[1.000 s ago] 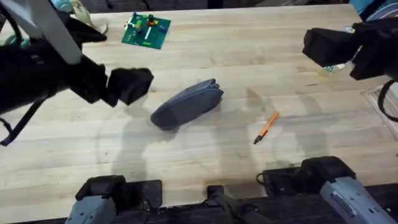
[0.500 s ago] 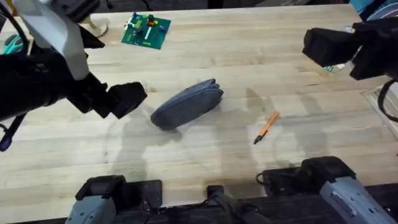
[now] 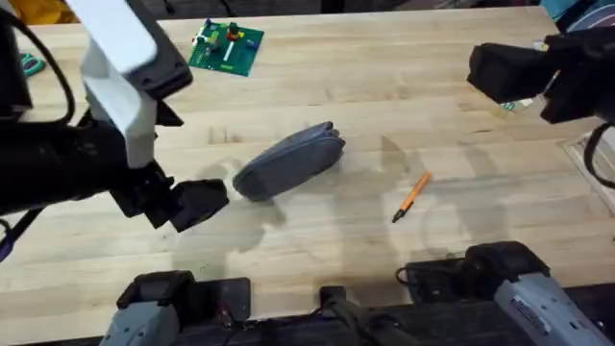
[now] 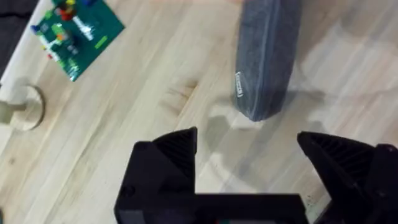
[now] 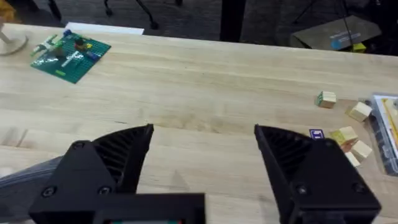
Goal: Unzip the bag, pick up the pens from the table one at a time and place them inside, then zip the bag closed.
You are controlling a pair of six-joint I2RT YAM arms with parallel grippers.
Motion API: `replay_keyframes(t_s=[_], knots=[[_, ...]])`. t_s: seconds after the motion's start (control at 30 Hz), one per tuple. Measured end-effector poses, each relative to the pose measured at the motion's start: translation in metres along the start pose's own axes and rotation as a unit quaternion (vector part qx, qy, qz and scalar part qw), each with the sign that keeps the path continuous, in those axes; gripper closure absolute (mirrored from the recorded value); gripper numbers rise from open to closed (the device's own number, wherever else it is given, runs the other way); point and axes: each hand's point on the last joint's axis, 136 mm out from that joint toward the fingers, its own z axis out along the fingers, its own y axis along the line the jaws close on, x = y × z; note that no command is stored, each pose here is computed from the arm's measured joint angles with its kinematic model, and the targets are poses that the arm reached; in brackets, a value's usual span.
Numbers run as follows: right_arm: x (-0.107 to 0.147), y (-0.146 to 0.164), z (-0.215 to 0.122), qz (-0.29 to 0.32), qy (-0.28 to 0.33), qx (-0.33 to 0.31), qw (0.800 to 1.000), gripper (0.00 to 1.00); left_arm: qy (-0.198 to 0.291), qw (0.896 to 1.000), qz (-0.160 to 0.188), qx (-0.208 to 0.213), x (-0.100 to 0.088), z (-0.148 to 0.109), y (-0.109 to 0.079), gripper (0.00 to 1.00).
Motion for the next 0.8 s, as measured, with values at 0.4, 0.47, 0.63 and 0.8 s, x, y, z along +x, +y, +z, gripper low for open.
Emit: replay_keyframes(t_s=[0.4, 0.47, 0.63, 0.8], knots=[[0.000, 0.000, 0.000, -0.001, 0.000, 0.000, 1.000, 0.004, 0.030, 0.995, -0.016, 0.091, 0.007, 0.036, -0.001, 0.008], [0.000, 0.000, 0.000, -0.001, 0.000, 0.000, 1.000, 0.004, 0.037, 0.993, -0.024, 0.109, 0.009, 0.044, -0.001, 0.007], [0.000, 0.000, 0.000, -0.001, 0.000, 0.000, 1.000, 0.003, 0.046, 0.986, -0.044, 0.153, 0.012, 0.061, -0.004, 0.006], [0.000, 0.000, 0.000, -0.001, 0.000, 0.000, 1.000, 0.003, 0.050, 0.978, -0.065, 0.194, 0.013, 0.075, -0.008, 0.006]])
